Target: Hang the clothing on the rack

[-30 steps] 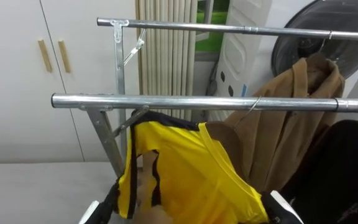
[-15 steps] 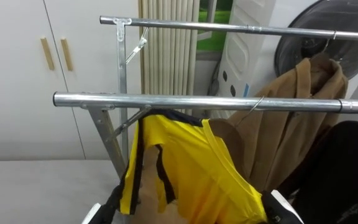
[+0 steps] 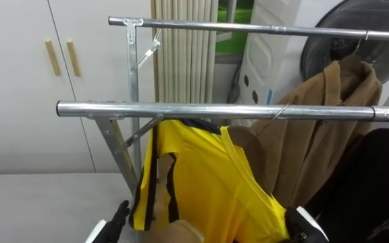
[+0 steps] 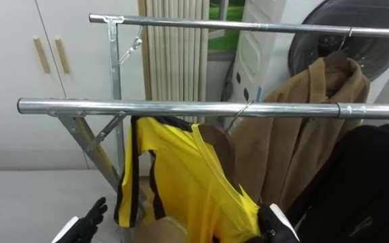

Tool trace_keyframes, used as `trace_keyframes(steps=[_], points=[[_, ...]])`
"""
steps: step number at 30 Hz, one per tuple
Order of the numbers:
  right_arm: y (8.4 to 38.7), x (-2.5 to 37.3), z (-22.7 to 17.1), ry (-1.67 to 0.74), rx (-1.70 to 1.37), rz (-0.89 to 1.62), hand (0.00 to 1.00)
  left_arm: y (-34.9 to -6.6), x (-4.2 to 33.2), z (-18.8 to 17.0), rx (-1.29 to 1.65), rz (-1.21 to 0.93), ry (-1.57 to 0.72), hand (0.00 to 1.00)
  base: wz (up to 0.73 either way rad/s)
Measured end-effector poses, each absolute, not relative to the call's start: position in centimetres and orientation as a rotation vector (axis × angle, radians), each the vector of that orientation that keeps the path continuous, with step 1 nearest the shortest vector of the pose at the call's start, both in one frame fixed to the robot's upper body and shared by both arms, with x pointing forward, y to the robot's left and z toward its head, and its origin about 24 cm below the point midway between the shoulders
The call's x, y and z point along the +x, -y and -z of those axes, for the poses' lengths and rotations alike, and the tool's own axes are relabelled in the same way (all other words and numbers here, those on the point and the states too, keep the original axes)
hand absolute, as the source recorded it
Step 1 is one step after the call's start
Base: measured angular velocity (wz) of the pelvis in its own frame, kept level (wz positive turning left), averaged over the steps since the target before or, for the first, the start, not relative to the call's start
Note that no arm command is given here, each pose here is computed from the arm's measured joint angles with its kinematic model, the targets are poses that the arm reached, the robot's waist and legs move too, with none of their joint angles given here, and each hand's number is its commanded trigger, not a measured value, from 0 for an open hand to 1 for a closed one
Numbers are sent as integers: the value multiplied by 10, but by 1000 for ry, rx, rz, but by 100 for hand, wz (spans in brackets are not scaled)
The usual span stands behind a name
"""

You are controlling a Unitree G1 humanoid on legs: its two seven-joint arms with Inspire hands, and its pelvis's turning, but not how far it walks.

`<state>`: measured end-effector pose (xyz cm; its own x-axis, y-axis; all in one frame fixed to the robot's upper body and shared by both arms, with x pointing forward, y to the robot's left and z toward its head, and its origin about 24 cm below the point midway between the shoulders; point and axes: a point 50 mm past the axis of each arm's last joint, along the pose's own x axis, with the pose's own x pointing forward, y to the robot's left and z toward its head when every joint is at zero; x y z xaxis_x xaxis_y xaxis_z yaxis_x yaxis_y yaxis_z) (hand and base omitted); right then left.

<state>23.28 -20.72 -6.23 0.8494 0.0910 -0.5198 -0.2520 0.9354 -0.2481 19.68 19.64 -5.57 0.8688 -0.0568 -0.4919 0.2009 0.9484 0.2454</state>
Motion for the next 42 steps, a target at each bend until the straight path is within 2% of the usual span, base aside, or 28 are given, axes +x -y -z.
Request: trace_keyframes(steps=[4, 14, 20, 26, 37, 42], points=[[204, 231, 60, -520, -208, -190, 0, -195, 196, 56, 283, 151, -506, 0, 0], [197, 225, 63, -513, 359, -111, 0, -192, 192, 60, 270, 145, -526, 0, 0], [202, 202, 78, -535, 591, -32, 0, -192, 191, 61, 263, 122, -529, 0, 0], [204, 193, 88, -575, 596, -39, 0, -194, 186, 70, 263, 115, -573, 0, 0], [227, 177, 97, -746, 234, -241, 0, -203, 186, 68, 262, 131, -592, 0, 0], [228, 172, 101, -788, 178, -272, 0, -208, 187, 66, 269, 121, -587, 0, 0]])
